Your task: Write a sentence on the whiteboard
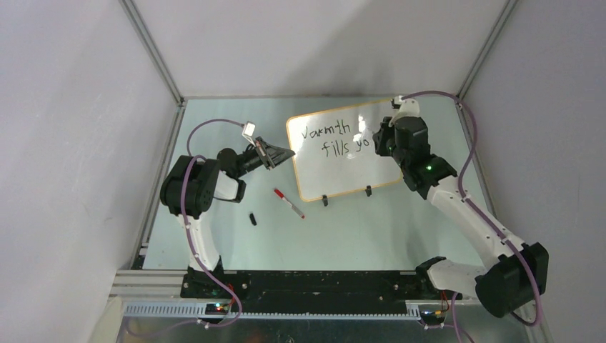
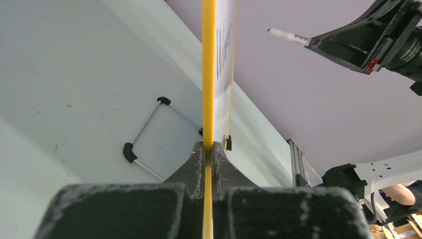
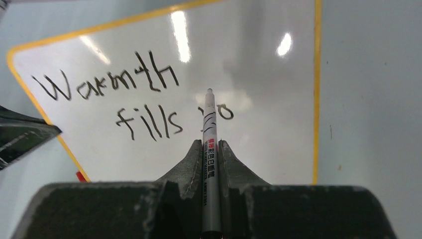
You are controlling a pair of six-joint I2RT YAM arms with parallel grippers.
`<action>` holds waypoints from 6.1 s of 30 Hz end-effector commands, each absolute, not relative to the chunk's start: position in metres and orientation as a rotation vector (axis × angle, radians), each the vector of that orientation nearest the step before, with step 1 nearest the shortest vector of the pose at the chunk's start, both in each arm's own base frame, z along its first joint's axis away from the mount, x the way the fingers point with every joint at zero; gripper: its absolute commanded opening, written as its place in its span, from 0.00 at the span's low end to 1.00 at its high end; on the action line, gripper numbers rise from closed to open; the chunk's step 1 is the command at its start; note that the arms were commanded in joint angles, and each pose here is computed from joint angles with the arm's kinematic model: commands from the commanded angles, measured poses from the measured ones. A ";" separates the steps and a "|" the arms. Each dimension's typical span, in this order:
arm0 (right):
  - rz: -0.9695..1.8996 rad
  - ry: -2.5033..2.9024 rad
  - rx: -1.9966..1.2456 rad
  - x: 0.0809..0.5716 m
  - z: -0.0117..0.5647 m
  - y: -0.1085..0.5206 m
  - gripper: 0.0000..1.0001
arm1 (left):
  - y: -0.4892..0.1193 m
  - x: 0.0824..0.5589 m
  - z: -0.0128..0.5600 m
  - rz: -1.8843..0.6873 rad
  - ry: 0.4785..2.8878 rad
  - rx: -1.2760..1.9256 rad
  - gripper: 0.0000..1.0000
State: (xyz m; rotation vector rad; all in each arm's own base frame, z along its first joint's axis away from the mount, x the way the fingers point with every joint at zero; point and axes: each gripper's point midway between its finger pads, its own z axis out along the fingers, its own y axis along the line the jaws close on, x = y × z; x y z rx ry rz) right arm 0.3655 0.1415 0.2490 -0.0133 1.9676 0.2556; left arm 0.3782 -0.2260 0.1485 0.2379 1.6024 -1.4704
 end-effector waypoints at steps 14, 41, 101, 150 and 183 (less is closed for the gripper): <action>0.231 1.861 0.030 0.377 0.277 0.120 0.00 | -0.230 0.371 0.162 -1.439 1.537 0.319 0.00; 0.250 1.992 0.027 0.384 0.224 0.131 0.00 | -0.233 0.368 0.162 -1.444 1.539 0.327 0.00; 0.185 2.089 0.062 0.385 0.200 0.123 0.00 | -0.233 0.368 0.162 -1.444 1.536 0.333 0.00; 0.152 2.063 0.069 0.402 0.217 0.118 0.00 | -0.233 0.368 0.162 -1.444 1.536 0.335 0.00; 0.117 2.149 0.100 0.382 0.193 0.108 0.00 | -0.233 0.368 0.163 -1.443 1.534 0.337 0.00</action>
